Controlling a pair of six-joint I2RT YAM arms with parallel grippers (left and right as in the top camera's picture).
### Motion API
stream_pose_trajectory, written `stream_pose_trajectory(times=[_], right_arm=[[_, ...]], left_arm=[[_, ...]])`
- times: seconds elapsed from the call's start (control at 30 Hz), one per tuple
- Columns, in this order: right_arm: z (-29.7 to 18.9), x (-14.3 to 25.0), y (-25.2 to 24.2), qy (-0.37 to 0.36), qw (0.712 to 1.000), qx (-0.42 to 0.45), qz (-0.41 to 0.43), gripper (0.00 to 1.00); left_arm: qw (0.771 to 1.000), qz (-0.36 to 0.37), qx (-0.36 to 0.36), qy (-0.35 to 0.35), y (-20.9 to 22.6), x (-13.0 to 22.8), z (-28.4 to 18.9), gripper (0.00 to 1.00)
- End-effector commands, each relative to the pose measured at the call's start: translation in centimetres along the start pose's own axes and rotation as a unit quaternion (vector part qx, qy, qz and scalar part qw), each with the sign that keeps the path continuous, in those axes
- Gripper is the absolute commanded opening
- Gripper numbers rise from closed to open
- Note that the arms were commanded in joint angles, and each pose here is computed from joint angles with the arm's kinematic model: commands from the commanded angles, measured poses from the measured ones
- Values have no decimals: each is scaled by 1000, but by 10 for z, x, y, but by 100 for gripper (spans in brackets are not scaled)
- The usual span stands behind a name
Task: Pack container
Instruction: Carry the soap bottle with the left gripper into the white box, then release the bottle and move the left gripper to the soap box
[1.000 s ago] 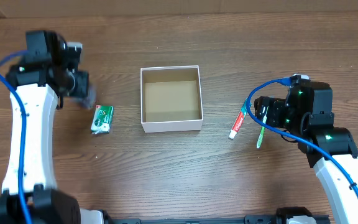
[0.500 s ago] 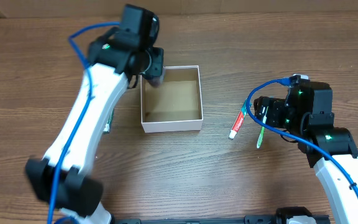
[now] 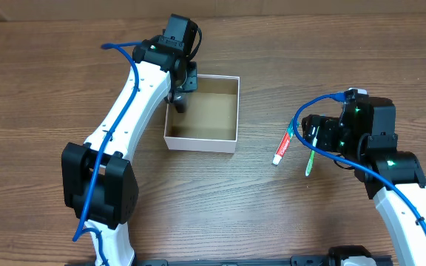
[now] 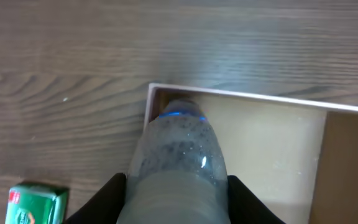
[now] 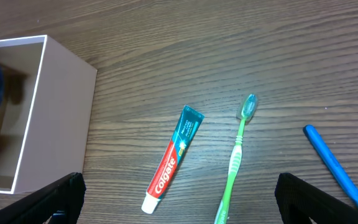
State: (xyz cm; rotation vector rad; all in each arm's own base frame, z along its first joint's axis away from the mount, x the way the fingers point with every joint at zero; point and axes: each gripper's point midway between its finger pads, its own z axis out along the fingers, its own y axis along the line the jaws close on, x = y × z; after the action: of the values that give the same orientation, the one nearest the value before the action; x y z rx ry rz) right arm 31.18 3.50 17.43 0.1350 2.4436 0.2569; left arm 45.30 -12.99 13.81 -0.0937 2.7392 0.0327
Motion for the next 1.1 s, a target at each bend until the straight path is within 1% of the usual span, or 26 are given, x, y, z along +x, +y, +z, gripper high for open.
stream_pose_trajectory(times=[0.0,0.07,0.17,0.37,0.4,0.43,0.53,0.57,0.63,0.67,0.97,1.07], right_arm=[[-6,-12,4,-16,1000,-6,-1,100],[-6,-12,4,-16,1000,-6,-1,100],[-6,-12,4,-17,1000,-6,-1,100],[-6,-12,4,-16,1000,-6,-1,100],[-6,-12,4,-16,1000,-6,-1,100],[-6,-12,4,-16,1000,-6,-1,100],[-6,-12,4,-16,1000,-6,-1,100],[-6,-12,4,-16,1000,-6,-1,100],[-6,-12,4,-16,1000,-6,-1,100],[-6,-12,4,-16,1000,-6,-1,100],[-6,-12,4,-15,1000,-6,-1,100],[-6,-11,4,-15,1000,-6,-1,100]], left_arm=[[999,-32,-24,-14,7,-7,-4,4],[999,-34,-33,-7,10,-3,-4,4],[996,-56,-75,0,26,5,-6,4],[996,-58,-72,-4,25,3,-6,4],[996,-58,-70,-3,24,3,-6,11],[996,-58,-70,-3,24,3,-6,24],[996,-58,-70,-3,24,3,-6,40],[996,-58,-70,-3,24,3,-6,54],[996,-58,-70,-3,24,3,-6,69],[996,-57,-69,-2,24,3,-6,73],[997,-50,-61,14,23,11,-10,80],[999,-25,-47,-11,22,8,-48,83]])
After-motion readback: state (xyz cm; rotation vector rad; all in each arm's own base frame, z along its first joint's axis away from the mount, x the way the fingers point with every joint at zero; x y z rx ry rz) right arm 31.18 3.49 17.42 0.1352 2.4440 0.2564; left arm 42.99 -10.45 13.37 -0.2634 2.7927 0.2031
